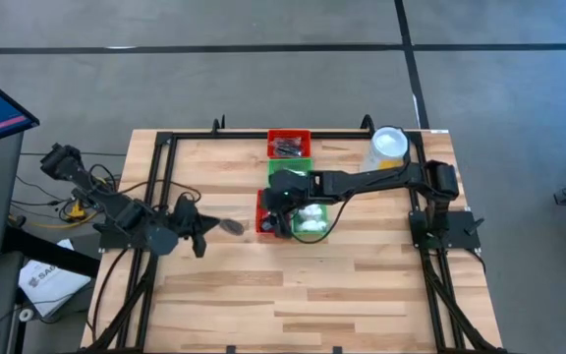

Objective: Pick & Place Travel size toiletries
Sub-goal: Put the black hairbrush into the top red bin

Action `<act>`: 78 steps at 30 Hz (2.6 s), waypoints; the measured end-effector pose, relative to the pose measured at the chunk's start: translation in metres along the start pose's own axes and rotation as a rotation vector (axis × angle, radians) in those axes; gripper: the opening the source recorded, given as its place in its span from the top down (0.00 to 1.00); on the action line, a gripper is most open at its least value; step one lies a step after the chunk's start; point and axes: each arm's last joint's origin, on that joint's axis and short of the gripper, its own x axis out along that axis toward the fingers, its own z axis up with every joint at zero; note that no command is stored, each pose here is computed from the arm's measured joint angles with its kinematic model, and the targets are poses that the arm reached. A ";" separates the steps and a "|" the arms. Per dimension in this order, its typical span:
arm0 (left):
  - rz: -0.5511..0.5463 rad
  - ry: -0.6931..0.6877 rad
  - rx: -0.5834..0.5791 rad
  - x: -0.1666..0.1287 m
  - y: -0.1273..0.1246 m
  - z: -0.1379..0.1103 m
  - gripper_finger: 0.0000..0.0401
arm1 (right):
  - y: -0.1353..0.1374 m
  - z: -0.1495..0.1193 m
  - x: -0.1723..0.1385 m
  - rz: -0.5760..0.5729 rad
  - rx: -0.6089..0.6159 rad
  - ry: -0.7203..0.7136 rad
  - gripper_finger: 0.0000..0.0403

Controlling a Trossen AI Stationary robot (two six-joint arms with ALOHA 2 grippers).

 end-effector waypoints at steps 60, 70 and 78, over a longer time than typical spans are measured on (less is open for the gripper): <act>0.142 -0.303 0.196 0.013 0.000 0.043 0.78 | -0.067 0.000 -0.040 -0.183 0.103 -0.013 0.95; 0.075 -0.232 0.192 0.024 -0.007 0.035 0.78 | -0.126 -0.018 -0.065 -0.401 0.190 0.048 0.95; 0.081 -0.218 0.202 0.032 -0.012 0.030 0.78 | -0.161 -0.034 -0.080 -0.526 0.248 0.102 0.95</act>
